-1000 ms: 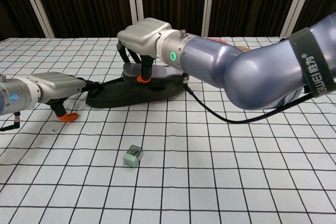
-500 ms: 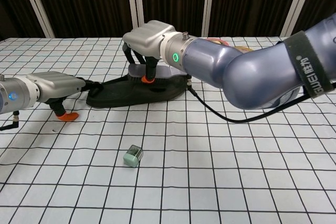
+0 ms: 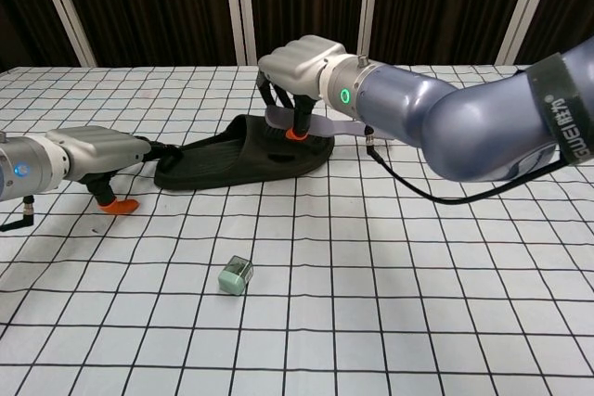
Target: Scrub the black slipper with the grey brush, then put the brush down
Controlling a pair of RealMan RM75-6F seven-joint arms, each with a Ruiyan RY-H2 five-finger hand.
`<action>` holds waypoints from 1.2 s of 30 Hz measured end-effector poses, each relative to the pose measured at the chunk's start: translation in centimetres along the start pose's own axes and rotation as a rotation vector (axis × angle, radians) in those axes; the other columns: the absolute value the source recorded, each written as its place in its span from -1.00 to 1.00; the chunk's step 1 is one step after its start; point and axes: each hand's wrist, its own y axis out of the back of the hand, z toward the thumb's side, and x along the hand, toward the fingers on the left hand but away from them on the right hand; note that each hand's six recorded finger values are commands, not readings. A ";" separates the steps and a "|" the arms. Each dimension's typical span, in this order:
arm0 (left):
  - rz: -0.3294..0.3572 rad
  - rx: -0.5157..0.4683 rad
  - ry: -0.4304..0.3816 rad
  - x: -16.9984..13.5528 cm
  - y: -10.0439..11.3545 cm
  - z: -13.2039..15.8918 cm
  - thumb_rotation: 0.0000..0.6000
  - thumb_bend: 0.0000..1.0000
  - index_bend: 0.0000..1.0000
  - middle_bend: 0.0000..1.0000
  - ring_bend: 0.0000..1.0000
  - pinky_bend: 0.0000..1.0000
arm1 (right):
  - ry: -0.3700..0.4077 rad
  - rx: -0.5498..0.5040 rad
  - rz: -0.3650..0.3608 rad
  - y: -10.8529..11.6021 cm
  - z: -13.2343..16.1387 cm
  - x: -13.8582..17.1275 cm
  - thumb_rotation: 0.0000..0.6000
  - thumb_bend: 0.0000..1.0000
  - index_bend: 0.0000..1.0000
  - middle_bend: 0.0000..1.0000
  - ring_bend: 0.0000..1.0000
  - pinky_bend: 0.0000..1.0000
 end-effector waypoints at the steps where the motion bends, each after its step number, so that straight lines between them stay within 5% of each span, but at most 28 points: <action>1: 0.001 0.000 0.000 0.0 0.0 0.0 1.00 0.17 -0.95 -0.92 -0.94 -0.92 | -0.001 0.001 0.000 0.0 -0.1 0.0 1.00 0.16 0.71 0.45 0.27 0.34; 5: 0.004 -0.003 -0.002 -0.2 0.1 0.1 1.00 0.06 -0.97 -0.95 -0.95 -0.92 | -0.003 0.004 -0.002 0.1 -0.3 0.2 1.00 0.16 0.71 0.45 0.27 0.34; 9: 0.026 -0.006 -0.007 -0.5 0.5 0.3 0.96 -0.45 -1.00 -1.00 -0.98 -0.92 | -0.003 0.008 -0.013 0.4 -0.4 0.4 1.00 0.16 0.71 0.45 0.27 0.34; 12: 0.064 -0.006 -0.013 -0.7 1.0 0.4 0.84 -0.64 -1.00 -1.00 -1.00 -0.92 | -0.006 0.022 -0.027 0.9 -0.6 0.7 1.00 0.16 0.71 0.45 0.27 0.34; 18: 0.182 -0.040 -0.054 -2.0 2.5 0.9 0.62 -0.69 -1.00 -1.00 -1.00 -0.92 | -0.032 0.052 -0.065 2.3 -1.9 1.7 1.00 0.16 0.71 0.45 0.27 0.34; 26: 0.379 -0.103 -0.106 -6.9 4.6 -0.2 0.60 -0.71 -1.00 -1.00 -1.00 -0.92 | -0.103 0.115 -0.081 3.7 -5.6 4.8 1.00 0.16 0.71 0.45 0.27 0.34; 36: 0.470 -0.154 0.015 -15.3 3.5 -5.7 0.59 -0.79 -1.00 -1.00 -1.00 -0.92 | -0.246 0.182 0.037 0.9 -13.3 12.6 1.00 0.16 0.71 0.45 0.27 0.34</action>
